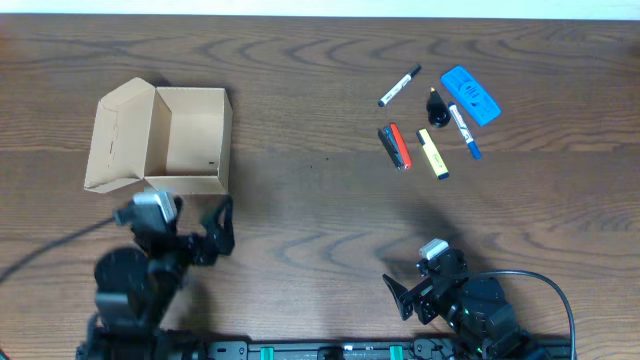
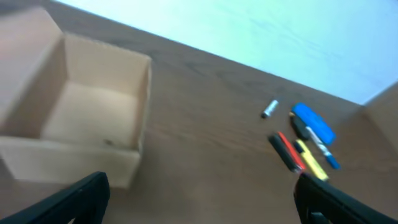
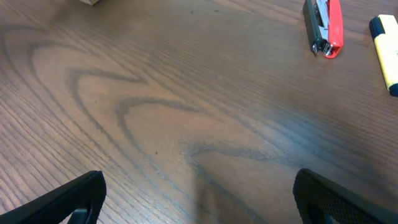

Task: Pack container
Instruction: 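Move left gripper into the cardboard box near its far wall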

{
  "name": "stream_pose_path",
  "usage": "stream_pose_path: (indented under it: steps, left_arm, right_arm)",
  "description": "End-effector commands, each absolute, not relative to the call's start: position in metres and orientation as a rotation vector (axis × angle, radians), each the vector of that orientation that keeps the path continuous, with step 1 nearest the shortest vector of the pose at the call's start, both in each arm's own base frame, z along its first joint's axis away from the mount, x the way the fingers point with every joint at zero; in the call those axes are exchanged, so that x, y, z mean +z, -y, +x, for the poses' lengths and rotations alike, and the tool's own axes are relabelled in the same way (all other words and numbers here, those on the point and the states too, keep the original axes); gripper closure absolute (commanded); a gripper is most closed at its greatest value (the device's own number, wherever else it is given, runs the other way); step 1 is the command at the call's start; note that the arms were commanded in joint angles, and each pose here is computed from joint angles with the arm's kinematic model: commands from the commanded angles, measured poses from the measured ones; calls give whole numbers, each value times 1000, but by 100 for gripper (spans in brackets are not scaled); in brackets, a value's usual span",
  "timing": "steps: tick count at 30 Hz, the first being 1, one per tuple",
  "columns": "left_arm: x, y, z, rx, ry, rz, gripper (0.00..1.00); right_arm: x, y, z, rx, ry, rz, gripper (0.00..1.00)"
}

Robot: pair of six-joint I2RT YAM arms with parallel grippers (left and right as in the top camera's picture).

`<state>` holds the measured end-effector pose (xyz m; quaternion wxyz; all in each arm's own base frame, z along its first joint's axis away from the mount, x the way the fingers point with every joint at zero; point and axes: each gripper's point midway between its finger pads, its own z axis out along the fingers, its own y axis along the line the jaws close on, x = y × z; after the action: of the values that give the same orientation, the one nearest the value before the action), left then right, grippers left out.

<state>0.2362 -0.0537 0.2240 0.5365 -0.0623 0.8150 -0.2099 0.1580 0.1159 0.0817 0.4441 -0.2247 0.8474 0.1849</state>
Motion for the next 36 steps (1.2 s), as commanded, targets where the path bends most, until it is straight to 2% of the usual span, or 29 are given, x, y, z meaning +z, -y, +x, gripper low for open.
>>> stream_pose_path:
  steps: [1,6,7,8,9,12,24,36]
  left_arm:
    - [240,36,256,-307,-1984,-100,4]
    - [257,38,286,-243,-2027,-17,5]
    - [259,39,291,-245,-2029,-15,0]
    - [262,39,296,-243,-2021,-12,0]
    - [266,39,301,-233,-2000,0,4]
    - [268,39,311,-231,-1983,3,5]
    - [161,33,350,-117,-2310,45,5]
    - [106,43,364,62,-2429,166,5]
  right_arm:
    - [80,-116,158,447,-2095,-576,1]
    - [80,-116,158,447,-2095,-576,1]
    - [80,-116,158,447,-2095,-576,1]
    - [80,-116,158,447,-2095,-576,1]
    - [80,-116,158,447,-2095,-576,1]
    - [80,-116,158,447,-2095,-576,1]
    - [80,-116,158,447,-2095,-576,1]
    - [80,-116,158,447,-2095,-576,1]
